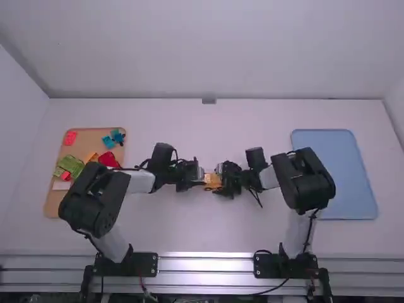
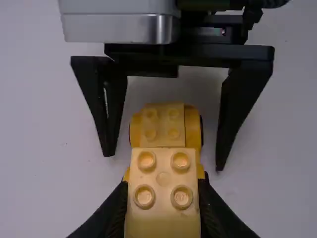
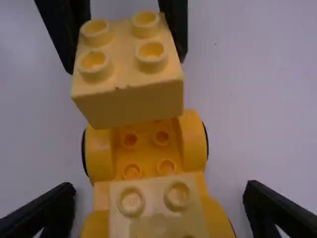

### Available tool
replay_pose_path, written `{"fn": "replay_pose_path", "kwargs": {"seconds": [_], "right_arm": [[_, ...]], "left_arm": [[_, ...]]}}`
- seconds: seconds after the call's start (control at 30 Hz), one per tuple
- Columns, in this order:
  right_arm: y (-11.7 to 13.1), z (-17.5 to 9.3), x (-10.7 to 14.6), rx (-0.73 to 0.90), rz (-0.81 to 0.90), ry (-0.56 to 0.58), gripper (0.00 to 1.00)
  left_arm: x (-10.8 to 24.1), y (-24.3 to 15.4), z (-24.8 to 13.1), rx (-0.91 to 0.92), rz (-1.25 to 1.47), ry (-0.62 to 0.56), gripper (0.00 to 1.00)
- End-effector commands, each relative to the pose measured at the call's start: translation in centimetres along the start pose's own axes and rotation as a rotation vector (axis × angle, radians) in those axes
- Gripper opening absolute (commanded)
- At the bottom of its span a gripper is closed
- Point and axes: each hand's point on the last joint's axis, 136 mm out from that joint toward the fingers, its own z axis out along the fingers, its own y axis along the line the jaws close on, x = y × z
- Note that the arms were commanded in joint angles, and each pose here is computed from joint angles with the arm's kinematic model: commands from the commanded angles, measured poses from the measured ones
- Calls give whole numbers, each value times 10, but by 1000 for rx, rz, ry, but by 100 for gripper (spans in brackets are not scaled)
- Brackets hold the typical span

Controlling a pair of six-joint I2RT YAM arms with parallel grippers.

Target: Assemble lego blocks to make yellow taxi

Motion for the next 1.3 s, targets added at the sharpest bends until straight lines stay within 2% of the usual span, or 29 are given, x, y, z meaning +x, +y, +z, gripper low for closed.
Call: {"fn": "replay_pose_path", "kwargs": {"seconds": [0.0,0.13,0.33,0.63,0.87,1.13,1.2,1.23,1.27], "right_arm": [[9,1,8,-15,20,14,75],[15,1,10,-26,-12,8,63],[15,-1,10,-26,-4,-1,53],[16,-1,9,-30,-3,-7,52],[18,1,8,-40,-20,-8,52],[23,2,5,-59,-40,-20,52],[23,2,5,-60,-40,-22,52],[23,2,5,-60,-39,-21,53],[23,2,5,-60,-32,-21,53]], "left_arm": [[-5,3,4,13,-19,-13,2],[-3,6,8,34,-55,-6,2],[-6,7,11,56,-57,-22,2],[3,-9,23,109,-43,3,2],[15,-5,24,75,-50,72,3],[17,-6,24,79,-59,80,4],[16,-6,24,80,-56,78,13],[15,-6,24,81,-54,74,34],[13,-7,24,84,-54,63,66]]}}
